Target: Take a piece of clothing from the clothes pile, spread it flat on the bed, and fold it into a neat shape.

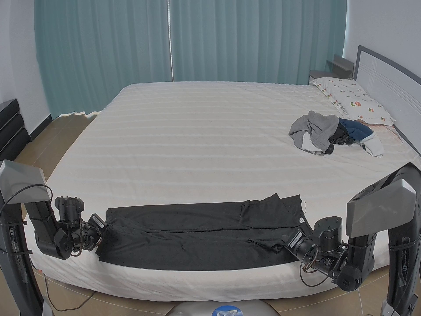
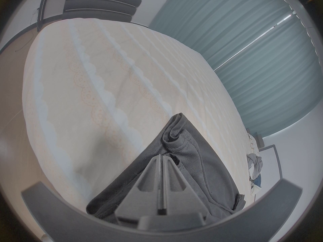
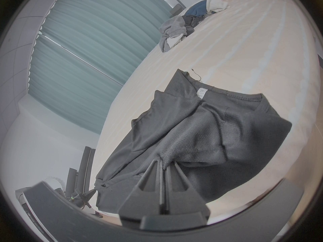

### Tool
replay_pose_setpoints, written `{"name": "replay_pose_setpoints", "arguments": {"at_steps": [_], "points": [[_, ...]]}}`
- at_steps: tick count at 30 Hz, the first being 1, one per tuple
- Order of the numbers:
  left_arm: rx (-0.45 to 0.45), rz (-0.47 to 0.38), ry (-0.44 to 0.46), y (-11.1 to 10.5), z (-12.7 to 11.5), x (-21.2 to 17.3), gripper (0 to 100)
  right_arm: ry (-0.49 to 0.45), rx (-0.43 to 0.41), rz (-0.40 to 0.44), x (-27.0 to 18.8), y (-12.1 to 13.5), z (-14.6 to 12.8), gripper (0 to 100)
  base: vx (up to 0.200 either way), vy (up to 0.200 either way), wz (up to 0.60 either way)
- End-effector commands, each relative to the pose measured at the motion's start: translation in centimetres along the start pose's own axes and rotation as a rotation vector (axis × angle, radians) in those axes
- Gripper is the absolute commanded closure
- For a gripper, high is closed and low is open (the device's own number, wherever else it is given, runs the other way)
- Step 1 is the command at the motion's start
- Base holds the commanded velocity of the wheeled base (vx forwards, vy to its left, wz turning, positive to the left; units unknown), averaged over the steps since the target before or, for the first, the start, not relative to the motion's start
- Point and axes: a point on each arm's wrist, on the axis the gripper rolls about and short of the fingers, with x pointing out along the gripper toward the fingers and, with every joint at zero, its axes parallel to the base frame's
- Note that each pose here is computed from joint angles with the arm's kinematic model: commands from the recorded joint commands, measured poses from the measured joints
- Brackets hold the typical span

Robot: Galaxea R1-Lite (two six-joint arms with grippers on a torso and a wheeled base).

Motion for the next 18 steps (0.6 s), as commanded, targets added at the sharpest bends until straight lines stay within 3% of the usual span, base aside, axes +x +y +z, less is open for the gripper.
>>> {"name": "replay_pose_setpoints", "arguments": {"at_steps": [1,17,18], "points": [[-0.001,0.001,0.0,0.0,0.0,0.0,100,-0.009,0.001,0.038,-1.0,0.8,0.4,100,0.0,0.0,0.0],[0.001,0.004,-0.001,0.1,0.0,0.1,100,0.083,-0.038,-0.028,-2.1,-0.5,-1.5,100,0.0,0.0,0.0],[0.001,0.004,-0.001,0.1,0.0,0.1,100,0.115,-0.047,-0.034,-2.6,-0.7,-1.9,0,0.0,0.0,0.0]]}}
